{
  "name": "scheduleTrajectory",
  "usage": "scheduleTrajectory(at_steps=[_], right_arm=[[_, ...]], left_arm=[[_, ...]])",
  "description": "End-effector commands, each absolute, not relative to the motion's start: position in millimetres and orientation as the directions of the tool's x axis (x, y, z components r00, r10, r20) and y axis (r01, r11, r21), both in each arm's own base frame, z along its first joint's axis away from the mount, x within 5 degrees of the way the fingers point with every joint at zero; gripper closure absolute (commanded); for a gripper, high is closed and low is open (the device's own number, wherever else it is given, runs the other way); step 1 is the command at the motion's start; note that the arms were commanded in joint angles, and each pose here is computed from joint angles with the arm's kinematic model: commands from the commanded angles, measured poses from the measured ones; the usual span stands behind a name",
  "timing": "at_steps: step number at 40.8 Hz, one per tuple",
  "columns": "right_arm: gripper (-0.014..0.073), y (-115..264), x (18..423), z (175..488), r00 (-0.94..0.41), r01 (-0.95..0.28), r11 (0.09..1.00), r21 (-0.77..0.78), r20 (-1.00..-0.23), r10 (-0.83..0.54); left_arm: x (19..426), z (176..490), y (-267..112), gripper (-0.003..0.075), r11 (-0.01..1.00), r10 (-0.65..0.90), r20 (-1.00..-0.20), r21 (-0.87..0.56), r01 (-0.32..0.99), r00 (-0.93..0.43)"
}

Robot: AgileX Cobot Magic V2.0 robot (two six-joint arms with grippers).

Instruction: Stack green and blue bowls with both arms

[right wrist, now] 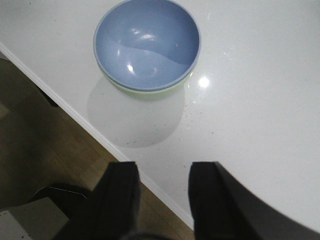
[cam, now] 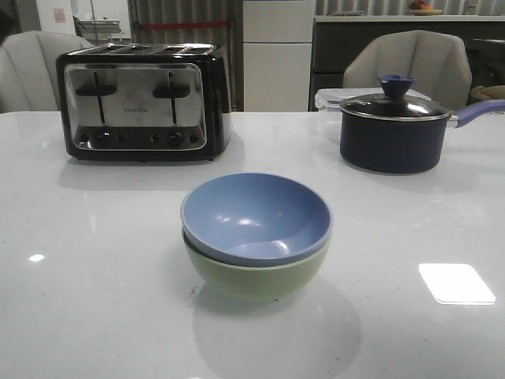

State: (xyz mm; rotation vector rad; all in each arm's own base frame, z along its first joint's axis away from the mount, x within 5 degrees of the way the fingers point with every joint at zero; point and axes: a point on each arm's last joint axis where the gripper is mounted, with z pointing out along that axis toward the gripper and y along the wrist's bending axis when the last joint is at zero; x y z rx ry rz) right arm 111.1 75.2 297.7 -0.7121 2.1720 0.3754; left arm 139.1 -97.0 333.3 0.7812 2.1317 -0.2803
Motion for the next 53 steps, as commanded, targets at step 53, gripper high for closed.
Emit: scheduleTrajectory(at_steps=[53], right_arm=[[0.0538,75.6,114.5,311.9,-0.445,-0.602,0.798,-0.006,-0.827,-0.342]], left_arm=[[78.0,313.0,-56.2,0.0628,0.796,0.320,-0.874,0.040,0.604,-0.365]])
